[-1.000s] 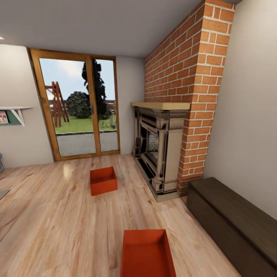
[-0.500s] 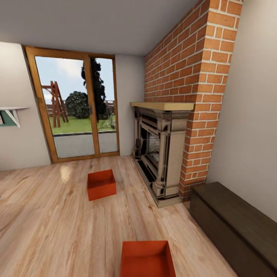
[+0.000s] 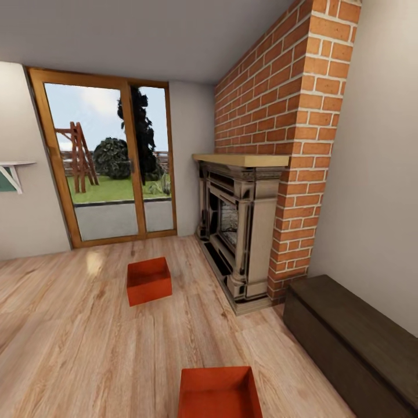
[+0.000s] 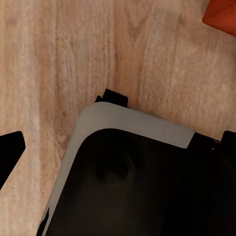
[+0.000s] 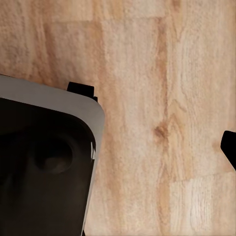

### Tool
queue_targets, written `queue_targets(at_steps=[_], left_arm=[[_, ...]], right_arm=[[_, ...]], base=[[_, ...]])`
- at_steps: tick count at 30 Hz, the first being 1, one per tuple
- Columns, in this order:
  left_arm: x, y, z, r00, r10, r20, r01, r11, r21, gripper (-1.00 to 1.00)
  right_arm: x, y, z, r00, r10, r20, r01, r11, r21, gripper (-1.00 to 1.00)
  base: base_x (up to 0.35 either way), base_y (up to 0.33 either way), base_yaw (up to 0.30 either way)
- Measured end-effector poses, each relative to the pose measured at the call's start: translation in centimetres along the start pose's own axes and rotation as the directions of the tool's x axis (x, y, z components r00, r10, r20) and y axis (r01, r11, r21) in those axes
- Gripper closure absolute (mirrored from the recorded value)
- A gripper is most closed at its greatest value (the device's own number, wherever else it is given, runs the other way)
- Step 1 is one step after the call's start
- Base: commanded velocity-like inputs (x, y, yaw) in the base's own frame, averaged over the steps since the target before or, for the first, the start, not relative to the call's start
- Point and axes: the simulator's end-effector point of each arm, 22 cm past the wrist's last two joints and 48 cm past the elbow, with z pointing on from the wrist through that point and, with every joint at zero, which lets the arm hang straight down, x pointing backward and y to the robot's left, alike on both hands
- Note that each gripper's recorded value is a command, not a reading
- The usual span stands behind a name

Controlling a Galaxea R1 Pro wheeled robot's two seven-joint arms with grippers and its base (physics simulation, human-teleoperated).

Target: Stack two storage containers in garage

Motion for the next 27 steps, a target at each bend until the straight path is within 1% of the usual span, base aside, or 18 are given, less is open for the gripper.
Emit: queue_targets(at_steps=[4, 14, 23, 27], left_arm=[[0.02, 0.00, 0.00, 1.000, 0.000, 0.000, 0.000, 1.000, 0.000, -1.00], [0.00, 0.00, 0.00, 1.000, -0.005, 0.000, 0.005, 1.000, 0.000, -1.00], [0.04, 0.01, 0.00, 1.000, -0.005, -0.001, 0.005, 1.000, 0.000, -1.00], [0.05, 0.08, 0.00, 1.000, -0.006, -0.001, 0.006, 1.000, -0.001, -1.00]], right_arm=[[0.01, -0.07, 0.00, 1.000, 0.000, 0.000, 0.000, 1.000, 0.001, -1.00], [0.02, 0.05, 0.00, 1.000, 0.001, -0.001, -0.001, 1.000, 0.000, -1.00], [0.07, 0.02, 0.00, 1.000, 0.000, -0.003, 0.000, 1.000, 0.000, -1.00], [0.05, -0.05, 0.00, 1.000, 0.000, -0.002, 0.000, 1.000, 0.001, -1.00]], base=[[0.000, 0.000, -0.010], [0.000, 0.000, -0.191], [0.000, 0.000, -0.016], [0.000, -0.162, 0.000]])
